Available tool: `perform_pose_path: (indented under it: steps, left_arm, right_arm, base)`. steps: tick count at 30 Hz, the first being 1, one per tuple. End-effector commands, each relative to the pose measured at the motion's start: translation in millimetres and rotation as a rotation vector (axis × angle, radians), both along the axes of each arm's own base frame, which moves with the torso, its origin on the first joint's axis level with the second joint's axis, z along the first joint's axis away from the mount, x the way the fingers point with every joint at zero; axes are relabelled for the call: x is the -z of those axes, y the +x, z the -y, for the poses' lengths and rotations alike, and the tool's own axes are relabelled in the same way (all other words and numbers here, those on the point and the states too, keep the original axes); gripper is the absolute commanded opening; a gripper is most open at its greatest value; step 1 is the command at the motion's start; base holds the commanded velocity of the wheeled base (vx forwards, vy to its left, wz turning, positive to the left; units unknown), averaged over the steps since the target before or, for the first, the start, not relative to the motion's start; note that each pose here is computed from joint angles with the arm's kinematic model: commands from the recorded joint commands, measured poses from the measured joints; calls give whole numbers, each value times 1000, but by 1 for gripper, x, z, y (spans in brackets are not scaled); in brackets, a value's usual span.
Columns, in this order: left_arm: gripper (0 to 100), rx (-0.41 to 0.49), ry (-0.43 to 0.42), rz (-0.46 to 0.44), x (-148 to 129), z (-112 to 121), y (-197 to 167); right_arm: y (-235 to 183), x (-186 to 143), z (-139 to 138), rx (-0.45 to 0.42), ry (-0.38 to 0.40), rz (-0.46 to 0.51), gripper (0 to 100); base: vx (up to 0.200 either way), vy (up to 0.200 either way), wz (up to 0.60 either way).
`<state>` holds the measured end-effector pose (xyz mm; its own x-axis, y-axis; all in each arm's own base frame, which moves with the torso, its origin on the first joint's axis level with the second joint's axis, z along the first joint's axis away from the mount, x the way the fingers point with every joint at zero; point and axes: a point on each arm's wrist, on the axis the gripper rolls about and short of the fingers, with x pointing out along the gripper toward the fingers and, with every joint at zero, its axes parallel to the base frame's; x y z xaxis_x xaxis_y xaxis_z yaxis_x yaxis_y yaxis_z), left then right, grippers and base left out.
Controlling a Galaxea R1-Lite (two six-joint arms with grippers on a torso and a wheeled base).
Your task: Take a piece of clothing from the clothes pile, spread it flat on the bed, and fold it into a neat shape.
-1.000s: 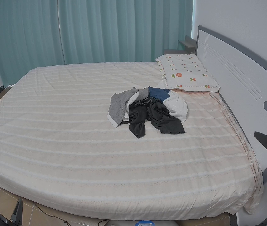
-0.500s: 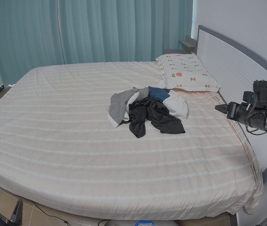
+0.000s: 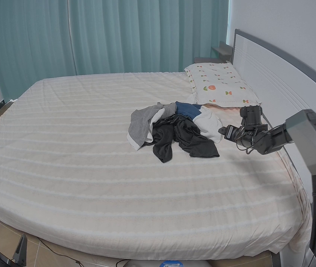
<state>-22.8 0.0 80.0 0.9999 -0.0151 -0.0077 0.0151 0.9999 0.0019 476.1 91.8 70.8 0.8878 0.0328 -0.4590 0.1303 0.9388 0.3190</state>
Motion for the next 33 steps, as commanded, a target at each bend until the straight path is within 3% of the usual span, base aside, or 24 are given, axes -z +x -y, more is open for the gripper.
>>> perform_pose_path:
  steps: [1,12,29,30,33]
  left_arm:
    - [100,0,1,-6,4,0,0]
    - [100,0,1,-6,4,0,0]
    - [100,-1,1,-6,4,0,0]
    - [100,0,1,-6,4,0,0]
    - [100,0,1,-6,4,0,0]
  right_arm:
    - [42,111,-24,52,15,-117,100]
    - [49,142,-38,66,44,-155,100]
    - [55,143,-39,78,103,-48,100]
    - [55,144,-39,79,105,-49,0]
    - [56,144,-36,91,120,-45,0]
  base:
    - [0,0,0]
    - [0,0,0]
    - [0,0,0]
    - [0,0,0]
    - [0,0,0]
